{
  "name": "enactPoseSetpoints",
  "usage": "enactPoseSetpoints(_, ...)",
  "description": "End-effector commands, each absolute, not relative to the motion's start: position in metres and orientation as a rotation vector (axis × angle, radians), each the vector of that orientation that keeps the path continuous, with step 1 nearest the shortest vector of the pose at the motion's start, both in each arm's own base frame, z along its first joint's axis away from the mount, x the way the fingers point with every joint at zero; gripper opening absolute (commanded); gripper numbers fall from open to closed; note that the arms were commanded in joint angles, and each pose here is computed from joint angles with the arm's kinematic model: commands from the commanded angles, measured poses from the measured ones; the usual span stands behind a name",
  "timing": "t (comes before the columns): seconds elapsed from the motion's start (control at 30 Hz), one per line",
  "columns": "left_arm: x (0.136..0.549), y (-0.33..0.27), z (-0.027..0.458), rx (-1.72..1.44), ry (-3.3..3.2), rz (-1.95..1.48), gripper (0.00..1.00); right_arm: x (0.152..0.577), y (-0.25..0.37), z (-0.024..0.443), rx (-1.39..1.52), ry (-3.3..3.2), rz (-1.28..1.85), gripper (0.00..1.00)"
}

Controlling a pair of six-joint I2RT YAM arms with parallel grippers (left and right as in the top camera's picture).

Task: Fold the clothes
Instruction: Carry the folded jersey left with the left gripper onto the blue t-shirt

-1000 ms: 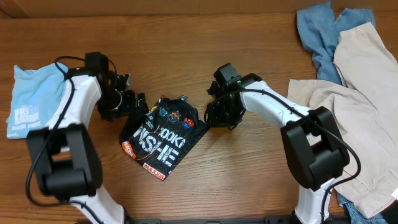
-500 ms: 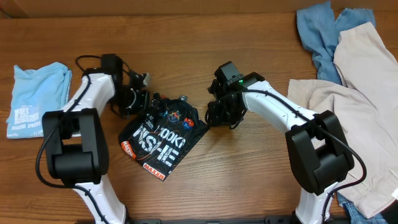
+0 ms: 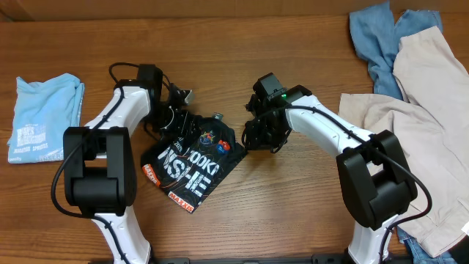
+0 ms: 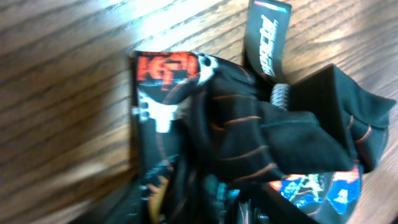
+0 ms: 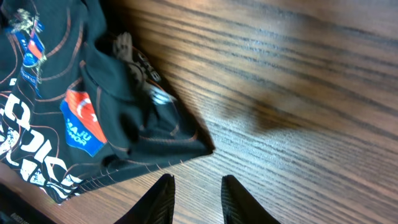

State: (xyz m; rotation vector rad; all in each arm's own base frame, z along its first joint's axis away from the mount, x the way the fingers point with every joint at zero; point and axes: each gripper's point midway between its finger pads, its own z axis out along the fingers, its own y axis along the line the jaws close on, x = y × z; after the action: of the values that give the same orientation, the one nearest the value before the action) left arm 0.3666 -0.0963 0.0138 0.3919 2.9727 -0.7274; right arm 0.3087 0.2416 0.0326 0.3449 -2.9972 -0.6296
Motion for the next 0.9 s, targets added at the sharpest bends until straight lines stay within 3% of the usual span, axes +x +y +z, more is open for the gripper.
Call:
enactPoseSetpoints(0.0, 0.365, -0.099, 0.007, 0.423, 2.978, -0.729, 0.38, 0.318, 0.241, 0.052, 0.360, -3.052, -0.647, 0.29)
enactPoseSetpoints(0.1, 0.365, -0.096, 0.005, 0.423, 2.989, -0.697, 0.20, 0.321, 0.236, 0.057, 0.363, -3.089, -0.605, 0.29)
enactPoseSetpoints(0.23, 0.366, -0.089, 0.003, 0.424, 3.003, -0.632, 0.06, 0.324, 0.229, 0.073, 0.373, -3.148, -0.569, 0.29)
enactPoseSetpoints(0.43, 0.378, -0.050, 0.017, 0.261, 3.059, -0.438, 0.04, 0.326, 0.210, 0.111, 0.351, -3.234, -0.517, 0.29)
enactPoseSetpoints(0.87, 0.396, 0.098, 0.096, -0.150, 3.018, -0.109, 0.04, 0.318, 0.154, 0.205, 0.258, -3.513, -0.428, 0.29)
